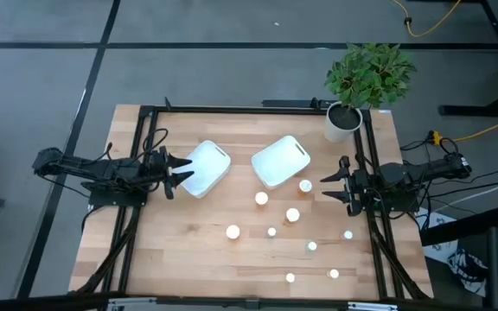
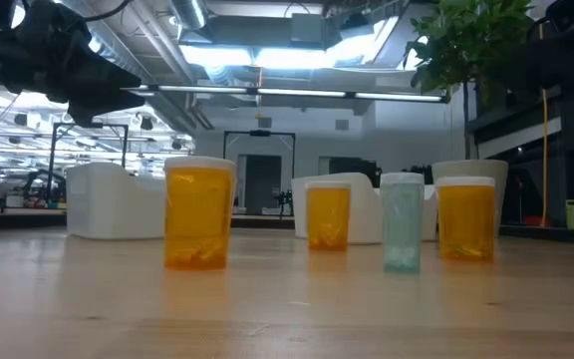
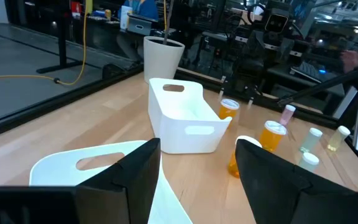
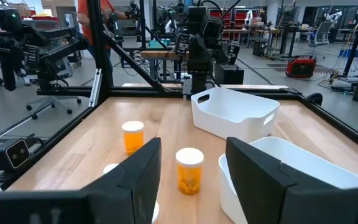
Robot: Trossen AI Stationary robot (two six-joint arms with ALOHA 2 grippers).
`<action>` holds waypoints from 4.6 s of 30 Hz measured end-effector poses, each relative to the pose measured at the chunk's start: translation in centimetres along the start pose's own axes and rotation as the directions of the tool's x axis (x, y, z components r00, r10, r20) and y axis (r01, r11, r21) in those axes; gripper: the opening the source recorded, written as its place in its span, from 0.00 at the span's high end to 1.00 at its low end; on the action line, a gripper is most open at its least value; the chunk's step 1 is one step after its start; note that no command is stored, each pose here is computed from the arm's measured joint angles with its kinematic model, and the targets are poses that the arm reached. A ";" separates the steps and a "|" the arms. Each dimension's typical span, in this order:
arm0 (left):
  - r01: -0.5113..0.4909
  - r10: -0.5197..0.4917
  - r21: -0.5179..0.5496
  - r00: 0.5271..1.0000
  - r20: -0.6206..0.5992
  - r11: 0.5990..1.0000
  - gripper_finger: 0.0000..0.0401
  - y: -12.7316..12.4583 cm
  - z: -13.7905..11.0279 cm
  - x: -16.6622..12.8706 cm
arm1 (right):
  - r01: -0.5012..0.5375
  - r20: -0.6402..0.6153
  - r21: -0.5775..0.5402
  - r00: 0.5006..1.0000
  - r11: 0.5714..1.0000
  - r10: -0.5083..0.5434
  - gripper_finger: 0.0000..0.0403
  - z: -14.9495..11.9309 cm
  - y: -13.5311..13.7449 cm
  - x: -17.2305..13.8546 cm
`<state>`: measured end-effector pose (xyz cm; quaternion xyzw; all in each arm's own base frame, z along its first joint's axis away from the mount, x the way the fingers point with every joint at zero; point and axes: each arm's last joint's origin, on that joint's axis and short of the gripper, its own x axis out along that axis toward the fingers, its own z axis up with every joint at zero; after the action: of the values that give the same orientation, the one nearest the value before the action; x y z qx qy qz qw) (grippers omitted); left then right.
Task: Pick and place medicine bottles into bin by pill shape (circle, oval)
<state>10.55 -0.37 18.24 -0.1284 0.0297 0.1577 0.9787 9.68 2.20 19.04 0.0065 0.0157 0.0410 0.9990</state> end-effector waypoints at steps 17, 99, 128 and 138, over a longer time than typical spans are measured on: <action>0.000 0.000 0.000 1.000 0.000 1.000 0.49 0.0 0.0 0.0 | 0.000 0.000 0.000 1.000 1.000 0.000 0.55 0.0 0.0 0.0; -0.060 0.058 0.406 0.998 0.018 0.912 0.49 0.2 0.1 0.0 | 0.172 0.010 0.373 0.982 0.912 -0.189 0.55 8.7 -0.5 -0.5; -0.060 0.058 0.395 0.998 0.018 0.917 0.49 0.2 0.1 0.0 | 0.706 -0.956 0.293 0.239 0.645 0.173 0.60 6.6 4.7 3.7; -0.060 0.057 0.390 0.998 0.018 0.919 0.49 0.2 0.1 0.0 | 0.732 -0.964 0.255 0.244 0.632 0.107 0.60 5.5 8.1 3.6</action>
<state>10.49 -0.20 18.25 0.0704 0.0613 0.1782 0.9796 12.82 10.54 24.59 0.3431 0.5996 -0.1969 0.6957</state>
